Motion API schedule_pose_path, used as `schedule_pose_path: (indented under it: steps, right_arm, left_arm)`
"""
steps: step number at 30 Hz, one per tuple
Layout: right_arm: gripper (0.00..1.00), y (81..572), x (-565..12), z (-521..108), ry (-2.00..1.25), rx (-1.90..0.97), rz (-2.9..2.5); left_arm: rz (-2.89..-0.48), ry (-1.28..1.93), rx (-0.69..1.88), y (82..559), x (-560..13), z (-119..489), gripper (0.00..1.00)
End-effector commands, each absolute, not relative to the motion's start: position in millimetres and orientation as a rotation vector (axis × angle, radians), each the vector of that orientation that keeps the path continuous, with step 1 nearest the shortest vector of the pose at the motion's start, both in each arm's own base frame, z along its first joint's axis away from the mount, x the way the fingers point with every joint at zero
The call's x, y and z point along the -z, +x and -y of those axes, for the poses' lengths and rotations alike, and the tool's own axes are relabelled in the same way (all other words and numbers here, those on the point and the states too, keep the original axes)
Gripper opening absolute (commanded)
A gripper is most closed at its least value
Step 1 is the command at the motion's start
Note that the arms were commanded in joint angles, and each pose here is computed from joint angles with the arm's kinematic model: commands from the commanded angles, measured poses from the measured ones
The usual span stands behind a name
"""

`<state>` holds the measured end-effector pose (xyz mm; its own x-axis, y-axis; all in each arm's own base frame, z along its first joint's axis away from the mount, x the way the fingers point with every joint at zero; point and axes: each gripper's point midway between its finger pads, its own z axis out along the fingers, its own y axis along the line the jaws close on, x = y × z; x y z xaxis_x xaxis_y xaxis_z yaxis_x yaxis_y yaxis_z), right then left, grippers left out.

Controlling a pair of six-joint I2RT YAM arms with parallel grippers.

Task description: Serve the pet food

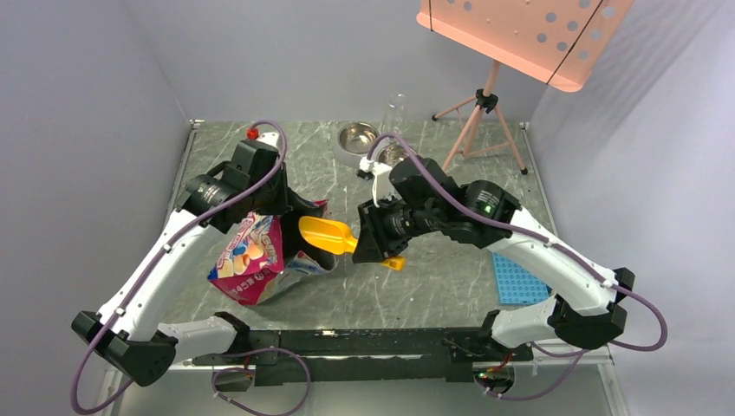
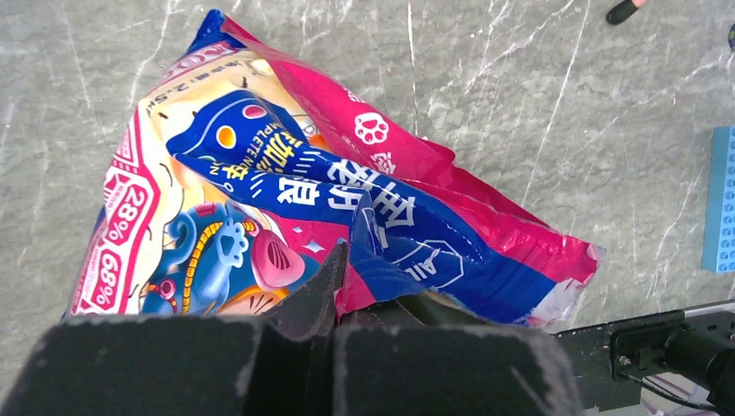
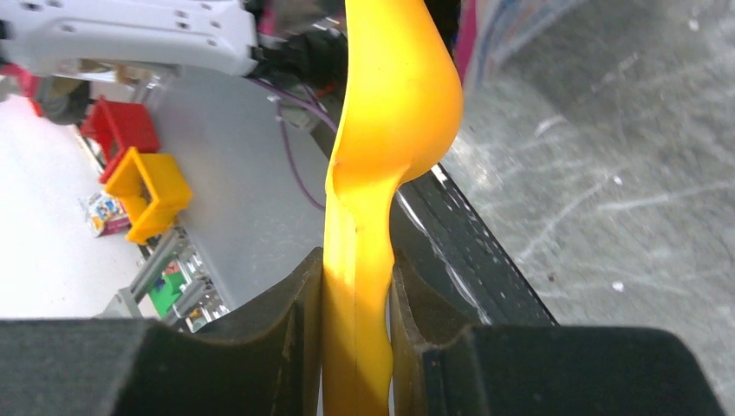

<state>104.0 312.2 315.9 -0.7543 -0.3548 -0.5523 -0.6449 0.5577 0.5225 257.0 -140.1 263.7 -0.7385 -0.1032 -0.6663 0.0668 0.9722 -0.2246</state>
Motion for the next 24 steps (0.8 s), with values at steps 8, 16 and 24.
schedule_pose_path:
  steps: [8, 16, 24]
  right_arm:
    - [0.00, 121, -325, -335, -0.748, -1.073, -2.389]
    - [0.00, 192, -274, -361, -0.503, -0.942, -2.578]
    - [0.00, 275, -263, -305, -0.280, -0.400, -2.585]
  left_arm:
    - [-2.144, -0.068, 0.405, 275, -330, 146, 0.00]
    - [-2.088, -0.063, 0.525, 264, -343, 154, 0.00]
    - [-2.173, -0.109, 0.609, 260, -324, 169, 0.00]
